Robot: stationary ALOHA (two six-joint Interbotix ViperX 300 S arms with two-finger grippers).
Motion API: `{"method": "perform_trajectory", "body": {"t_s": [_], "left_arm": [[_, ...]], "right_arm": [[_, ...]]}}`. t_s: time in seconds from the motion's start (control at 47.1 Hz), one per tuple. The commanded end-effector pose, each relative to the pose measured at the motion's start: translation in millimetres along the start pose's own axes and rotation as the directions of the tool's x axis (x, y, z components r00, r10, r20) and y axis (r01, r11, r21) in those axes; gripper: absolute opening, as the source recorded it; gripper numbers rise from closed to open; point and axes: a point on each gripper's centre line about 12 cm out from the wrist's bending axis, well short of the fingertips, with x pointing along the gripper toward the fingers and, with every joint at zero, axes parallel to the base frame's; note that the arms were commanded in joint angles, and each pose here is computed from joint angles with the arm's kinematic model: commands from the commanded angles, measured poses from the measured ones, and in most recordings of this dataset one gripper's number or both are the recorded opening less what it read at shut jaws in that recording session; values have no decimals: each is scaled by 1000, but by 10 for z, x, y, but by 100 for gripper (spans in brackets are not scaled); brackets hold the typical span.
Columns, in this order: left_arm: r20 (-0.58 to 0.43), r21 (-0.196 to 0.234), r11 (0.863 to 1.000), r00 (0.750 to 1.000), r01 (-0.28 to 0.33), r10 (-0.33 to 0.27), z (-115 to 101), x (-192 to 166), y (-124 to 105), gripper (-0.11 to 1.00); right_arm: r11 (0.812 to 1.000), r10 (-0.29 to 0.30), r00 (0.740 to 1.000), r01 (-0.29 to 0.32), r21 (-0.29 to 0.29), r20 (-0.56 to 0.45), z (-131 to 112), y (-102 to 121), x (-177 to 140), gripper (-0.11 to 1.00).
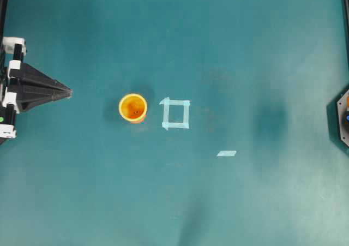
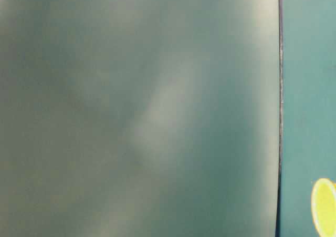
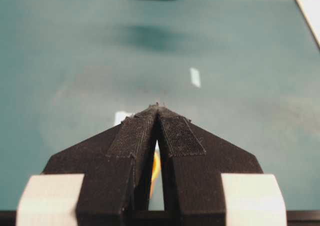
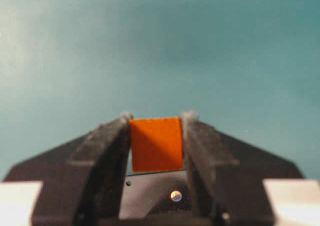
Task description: Move the block to the right with right arm.
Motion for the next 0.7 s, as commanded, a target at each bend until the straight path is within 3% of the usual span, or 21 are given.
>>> {"method": "perform_trajectory", "body": {"t_s": [0.0,0.679], "left_arm": [[29,3,1000,1000,1,-1,125,21,-5,0],[29,3,1000,1000,1,-1,125,21,-5,0]], "right_arm": [[1000,5,1000,-5,0,13,50,10,-33,40],[1000,4,1000,-4,0,9,43,8,-22,41]]}}
